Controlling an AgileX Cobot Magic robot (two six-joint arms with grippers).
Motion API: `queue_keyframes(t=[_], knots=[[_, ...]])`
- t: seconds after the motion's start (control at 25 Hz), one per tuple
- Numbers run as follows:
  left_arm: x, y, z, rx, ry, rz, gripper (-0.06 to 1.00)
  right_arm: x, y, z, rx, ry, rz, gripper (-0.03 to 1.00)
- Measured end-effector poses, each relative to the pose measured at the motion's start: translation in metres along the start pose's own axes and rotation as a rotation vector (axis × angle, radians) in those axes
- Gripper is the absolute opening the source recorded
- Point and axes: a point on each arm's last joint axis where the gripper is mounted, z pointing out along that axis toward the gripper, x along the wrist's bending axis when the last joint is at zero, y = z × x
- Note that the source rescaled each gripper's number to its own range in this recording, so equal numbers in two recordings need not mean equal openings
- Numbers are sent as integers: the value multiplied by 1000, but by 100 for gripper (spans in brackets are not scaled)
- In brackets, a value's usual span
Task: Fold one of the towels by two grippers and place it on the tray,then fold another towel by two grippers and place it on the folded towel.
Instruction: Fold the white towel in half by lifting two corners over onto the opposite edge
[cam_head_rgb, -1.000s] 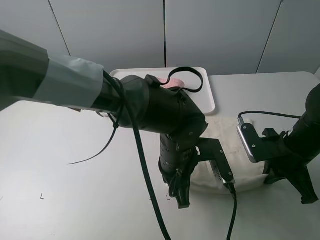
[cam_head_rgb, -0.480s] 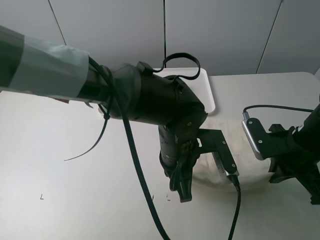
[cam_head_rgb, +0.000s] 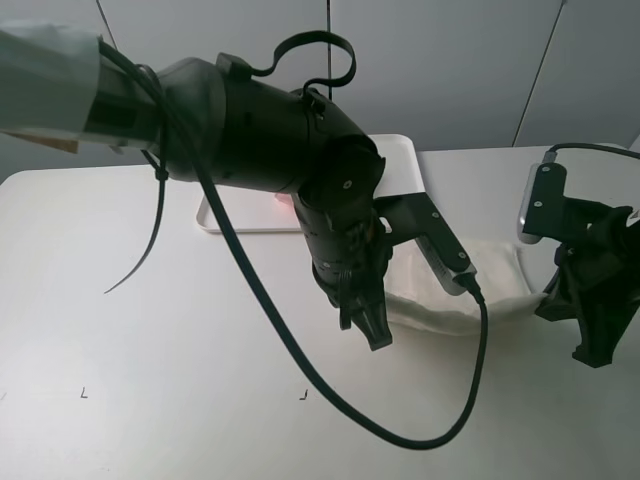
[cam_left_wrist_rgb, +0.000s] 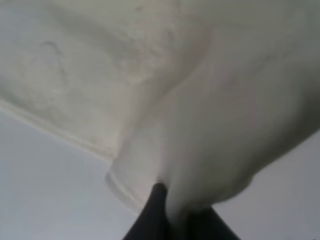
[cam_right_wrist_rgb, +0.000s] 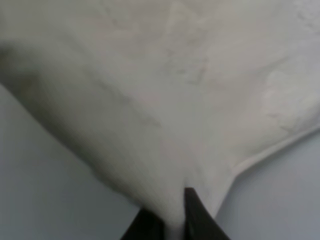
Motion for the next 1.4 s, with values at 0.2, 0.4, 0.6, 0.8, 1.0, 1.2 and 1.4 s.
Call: queue_keyframes(t=[0.2,0.4,0.6,0.8,1.0,1.2,1.4], knots=[[18,-2,2,-33,12,-107,0,-7,4,-1,-55,-72,174,1],[30,-2,2,-74,21,-175,0,-15,10,-3,-131,-154,262,1],[34,5,2,-155,38,-188,0,-22,14,-5,-193,-223,288,1],[36,10,0,-218,45,-215,0,-27,16,3,-220,-243,378,1],[41,9,6,-212,106,-245,0,-31,17,14,-232,-249,456,1],[46,8,11,-199,162,-261,0,-37,21,13,-289,-301,479,1],[48,8,11,-206,183,-277,2,-40,22,12,-311,-322,481,14]])
